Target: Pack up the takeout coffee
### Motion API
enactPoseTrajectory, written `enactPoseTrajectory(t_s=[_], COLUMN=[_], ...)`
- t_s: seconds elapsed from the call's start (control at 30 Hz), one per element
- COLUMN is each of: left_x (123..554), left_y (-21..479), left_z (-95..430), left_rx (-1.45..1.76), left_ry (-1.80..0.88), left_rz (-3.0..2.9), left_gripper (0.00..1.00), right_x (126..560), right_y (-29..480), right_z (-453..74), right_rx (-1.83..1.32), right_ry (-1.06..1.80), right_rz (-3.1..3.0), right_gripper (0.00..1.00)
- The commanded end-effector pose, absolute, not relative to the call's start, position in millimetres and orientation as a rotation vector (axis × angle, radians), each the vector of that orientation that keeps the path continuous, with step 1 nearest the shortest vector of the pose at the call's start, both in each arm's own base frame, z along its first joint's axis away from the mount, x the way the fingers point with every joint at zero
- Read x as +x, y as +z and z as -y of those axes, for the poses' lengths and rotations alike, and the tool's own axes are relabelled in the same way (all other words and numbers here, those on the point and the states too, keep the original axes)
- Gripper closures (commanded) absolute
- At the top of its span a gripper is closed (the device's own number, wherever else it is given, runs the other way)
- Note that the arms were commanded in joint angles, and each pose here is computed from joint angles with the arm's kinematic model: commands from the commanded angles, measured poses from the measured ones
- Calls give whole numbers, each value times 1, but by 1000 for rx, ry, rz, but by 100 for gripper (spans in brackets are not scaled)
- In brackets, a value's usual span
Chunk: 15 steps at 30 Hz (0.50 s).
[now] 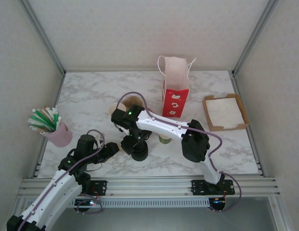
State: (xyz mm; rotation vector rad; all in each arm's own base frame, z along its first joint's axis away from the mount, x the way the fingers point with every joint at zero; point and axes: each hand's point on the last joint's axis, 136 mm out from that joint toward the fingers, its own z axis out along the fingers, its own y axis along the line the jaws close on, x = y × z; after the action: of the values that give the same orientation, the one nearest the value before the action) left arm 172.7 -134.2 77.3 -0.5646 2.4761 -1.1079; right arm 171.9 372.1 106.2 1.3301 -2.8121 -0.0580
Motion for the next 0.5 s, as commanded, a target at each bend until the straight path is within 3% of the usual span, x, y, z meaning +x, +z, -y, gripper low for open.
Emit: enactPoseTrajectory(t_s=[0.0, 0.47], left_x=[172, 172], left_y=[74, 73], left_z=[131, 130], left_rx=[-565, -571], left_ry=[-1093, -1083], left_rz=[-2480, -2482], left_gripper=[45, 45], right_x=[169, 169], right_y=[105, 96], right_z=[-374, -372], right_rx=[1357, 1346], right_ry=[-19, 16], right_rz=[2793, 2772], right_gripper=[5, 6])
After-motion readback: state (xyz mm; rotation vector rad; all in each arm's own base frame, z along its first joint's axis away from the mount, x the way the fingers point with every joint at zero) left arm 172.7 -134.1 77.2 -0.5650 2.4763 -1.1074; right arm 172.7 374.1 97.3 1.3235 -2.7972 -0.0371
